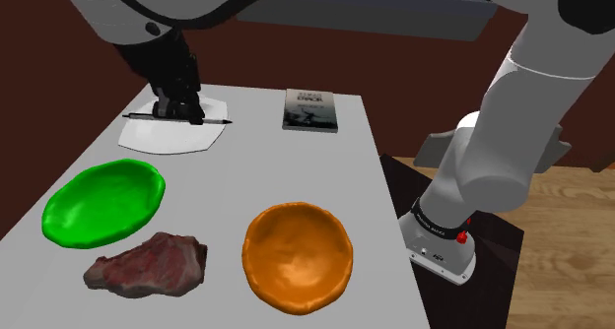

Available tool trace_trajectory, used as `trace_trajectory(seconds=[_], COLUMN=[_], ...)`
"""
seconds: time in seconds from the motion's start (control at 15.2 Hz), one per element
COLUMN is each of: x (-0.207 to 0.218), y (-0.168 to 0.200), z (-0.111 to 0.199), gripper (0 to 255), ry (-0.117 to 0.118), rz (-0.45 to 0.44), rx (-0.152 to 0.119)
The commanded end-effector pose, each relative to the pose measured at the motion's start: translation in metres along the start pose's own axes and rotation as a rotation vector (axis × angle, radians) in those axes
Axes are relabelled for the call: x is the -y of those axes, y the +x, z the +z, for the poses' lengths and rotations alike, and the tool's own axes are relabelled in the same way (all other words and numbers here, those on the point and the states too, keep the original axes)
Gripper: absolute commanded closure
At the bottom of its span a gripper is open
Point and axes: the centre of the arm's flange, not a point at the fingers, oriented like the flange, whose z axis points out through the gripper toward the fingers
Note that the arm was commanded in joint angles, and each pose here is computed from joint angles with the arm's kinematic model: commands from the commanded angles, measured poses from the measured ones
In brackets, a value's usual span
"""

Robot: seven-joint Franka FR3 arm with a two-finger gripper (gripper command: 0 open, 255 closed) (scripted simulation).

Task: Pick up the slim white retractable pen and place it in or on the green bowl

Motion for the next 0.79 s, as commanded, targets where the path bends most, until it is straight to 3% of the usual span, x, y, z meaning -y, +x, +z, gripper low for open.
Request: trace_trajectory(seconds=[0.0, 0.59, 0.73], x=[0.017, 0.104, 0.107], y=[0.012, 0.084, 0.085], z=[-0.009, -0.053, -0.043], gripper=[255, 255, 255], ry=[0.0, 0.0, 0.0], rz=[0.001, 0.001, 0.001], rx=[0.001, 0.001, 0.001])
